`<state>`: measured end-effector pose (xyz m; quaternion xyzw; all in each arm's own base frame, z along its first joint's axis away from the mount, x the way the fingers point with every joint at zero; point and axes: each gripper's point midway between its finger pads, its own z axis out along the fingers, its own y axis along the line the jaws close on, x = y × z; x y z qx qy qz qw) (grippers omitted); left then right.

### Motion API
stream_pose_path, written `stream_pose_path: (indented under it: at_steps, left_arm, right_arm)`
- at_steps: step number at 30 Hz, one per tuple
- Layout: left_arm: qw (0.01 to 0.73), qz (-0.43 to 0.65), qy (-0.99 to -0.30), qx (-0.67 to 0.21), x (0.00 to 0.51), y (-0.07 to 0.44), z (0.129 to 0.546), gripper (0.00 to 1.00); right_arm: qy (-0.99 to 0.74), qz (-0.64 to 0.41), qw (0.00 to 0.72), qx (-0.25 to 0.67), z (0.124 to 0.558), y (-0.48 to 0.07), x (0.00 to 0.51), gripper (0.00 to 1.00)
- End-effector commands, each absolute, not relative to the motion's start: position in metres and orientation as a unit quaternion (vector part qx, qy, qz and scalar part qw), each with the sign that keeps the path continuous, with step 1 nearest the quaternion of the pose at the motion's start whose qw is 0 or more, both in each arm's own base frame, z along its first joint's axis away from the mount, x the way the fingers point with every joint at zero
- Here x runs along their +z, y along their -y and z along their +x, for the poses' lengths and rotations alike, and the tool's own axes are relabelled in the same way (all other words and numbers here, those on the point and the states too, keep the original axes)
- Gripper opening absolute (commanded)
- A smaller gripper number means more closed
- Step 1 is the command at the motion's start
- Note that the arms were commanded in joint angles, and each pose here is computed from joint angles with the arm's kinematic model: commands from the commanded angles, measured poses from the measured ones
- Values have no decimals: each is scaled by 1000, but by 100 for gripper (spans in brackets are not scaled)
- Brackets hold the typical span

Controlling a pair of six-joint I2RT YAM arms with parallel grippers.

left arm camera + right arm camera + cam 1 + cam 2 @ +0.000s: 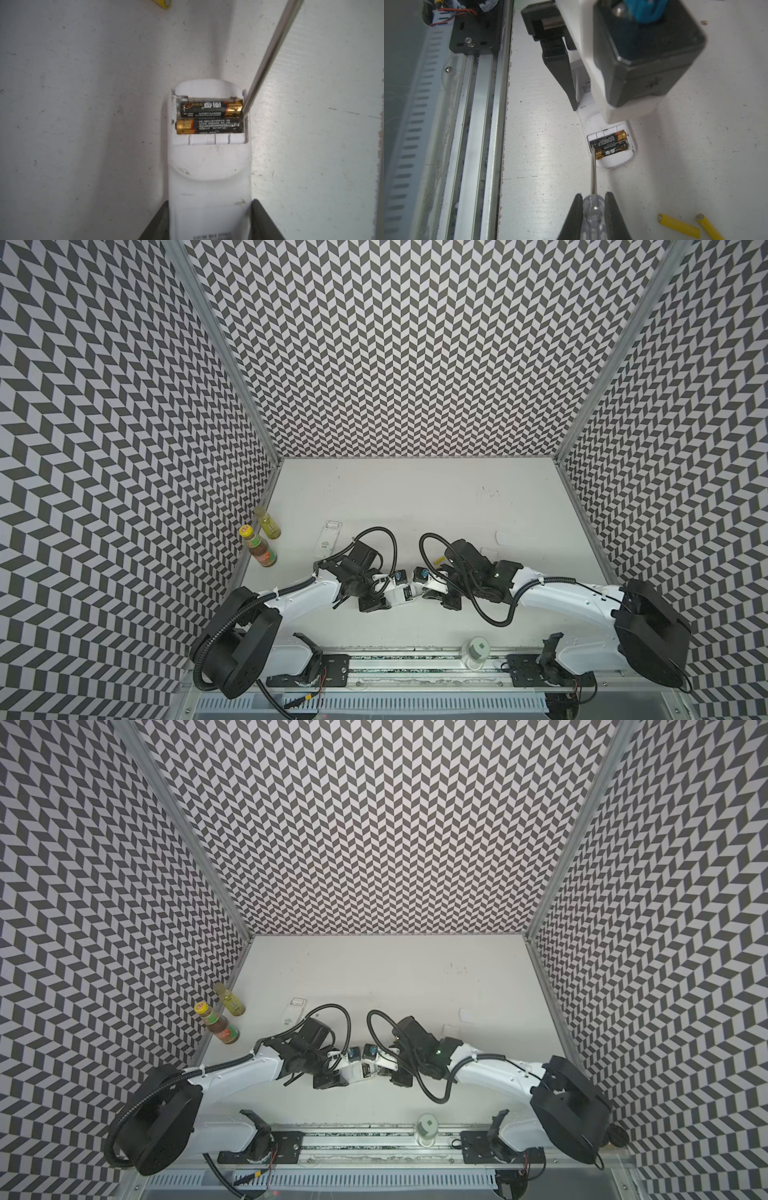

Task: Unload the batteries from the remote control
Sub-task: 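Bring the screwdriver tip to the battery compartment edge with the right gripper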

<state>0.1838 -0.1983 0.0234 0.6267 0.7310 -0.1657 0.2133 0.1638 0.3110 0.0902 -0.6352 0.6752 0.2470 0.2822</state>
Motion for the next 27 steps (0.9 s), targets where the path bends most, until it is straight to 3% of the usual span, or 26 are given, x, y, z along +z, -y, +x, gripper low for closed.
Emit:
stream_pose_path:
  at_steps: [1, 18, 27]
  left_arm:
    - [206, 635, -729, -153, 19, 195, 186, 33]
    - [205, 633, -730, -154, 18, 195, 186, 33]
    - [204, 635, -729, -153, 17, 195, 185, 33]
  right_arm:
    - [-650, -646, 304, 261, 164, -323, 104, 0]
    - [-668, -642, 286, 245, 170, -322, 92, 0]
    - [-669, -626, 287, 280, 167, -325, 107, 0]
